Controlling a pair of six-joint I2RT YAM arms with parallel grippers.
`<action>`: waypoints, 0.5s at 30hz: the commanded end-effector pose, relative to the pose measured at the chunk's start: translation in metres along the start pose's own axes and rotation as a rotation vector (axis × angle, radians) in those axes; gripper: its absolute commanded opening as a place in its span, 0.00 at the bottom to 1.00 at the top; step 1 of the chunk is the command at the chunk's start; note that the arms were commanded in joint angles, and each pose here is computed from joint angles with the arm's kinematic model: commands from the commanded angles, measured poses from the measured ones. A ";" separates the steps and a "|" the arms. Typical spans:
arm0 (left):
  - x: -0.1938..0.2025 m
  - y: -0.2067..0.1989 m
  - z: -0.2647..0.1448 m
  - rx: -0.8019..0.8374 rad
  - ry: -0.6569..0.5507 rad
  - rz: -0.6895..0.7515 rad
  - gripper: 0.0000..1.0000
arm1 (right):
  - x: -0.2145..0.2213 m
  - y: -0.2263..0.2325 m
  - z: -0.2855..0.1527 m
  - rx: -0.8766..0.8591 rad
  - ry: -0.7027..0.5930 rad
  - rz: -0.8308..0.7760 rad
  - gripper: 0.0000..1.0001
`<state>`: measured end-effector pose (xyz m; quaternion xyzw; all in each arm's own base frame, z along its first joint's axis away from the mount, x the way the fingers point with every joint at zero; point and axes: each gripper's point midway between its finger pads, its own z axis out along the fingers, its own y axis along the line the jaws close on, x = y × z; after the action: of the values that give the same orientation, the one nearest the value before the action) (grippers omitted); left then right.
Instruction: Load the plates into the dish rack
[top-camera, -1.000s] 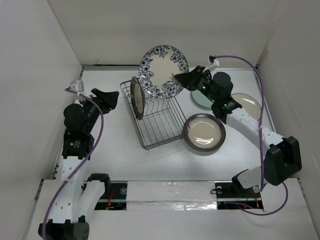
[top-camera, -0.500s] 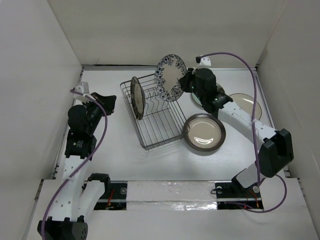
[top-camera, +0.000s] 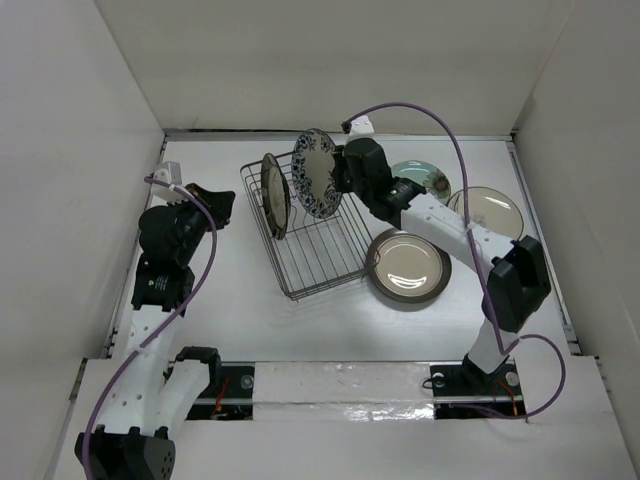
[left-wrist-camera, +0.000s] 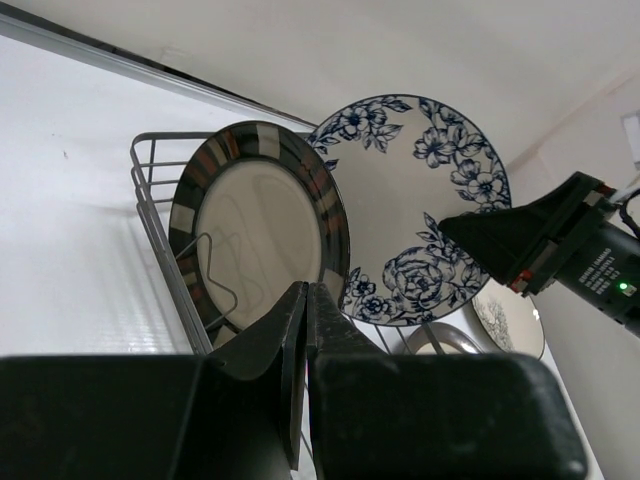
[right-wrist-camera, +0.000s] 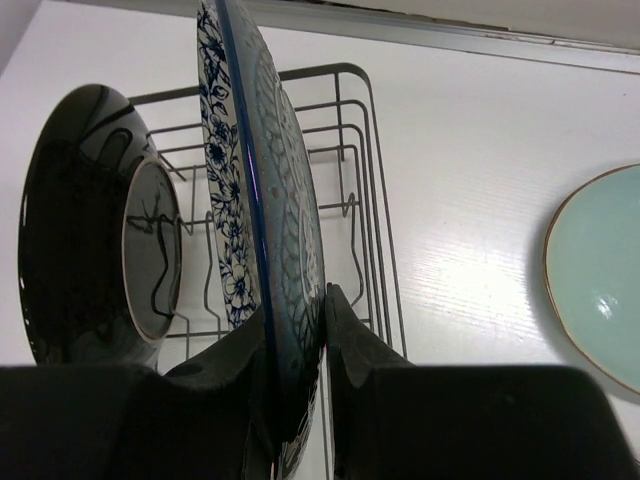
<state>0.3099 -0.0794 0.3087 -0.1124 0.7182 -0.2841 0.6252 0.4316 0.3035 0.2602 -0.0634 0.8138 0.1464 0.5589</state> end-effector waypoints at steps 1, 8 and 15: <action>-0.009 -0.012 0.001 0.054 -0.024 0.022 0.00 | -0.085 0.017 -0.013 -0.013 -0.222 0.060 0.00; -0.009 -0.014 0.000 0.061 -0.023 0.023 0.00 | -0.065 0.028 0.004 0.032 -0.171 0.007 0.00; -0.008 -0.012 0.000 0.050 -0.023 0.026 0.00 | -0.050 0.045 0.010 0.083 -0.139 -0.053 0.00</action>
<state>0.3092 -0.0822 0.3079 -0.1065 0.7200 -0.2894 0.6217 0.4369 0.3396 0.2403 -0.0937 0.8261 0.0882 0.5486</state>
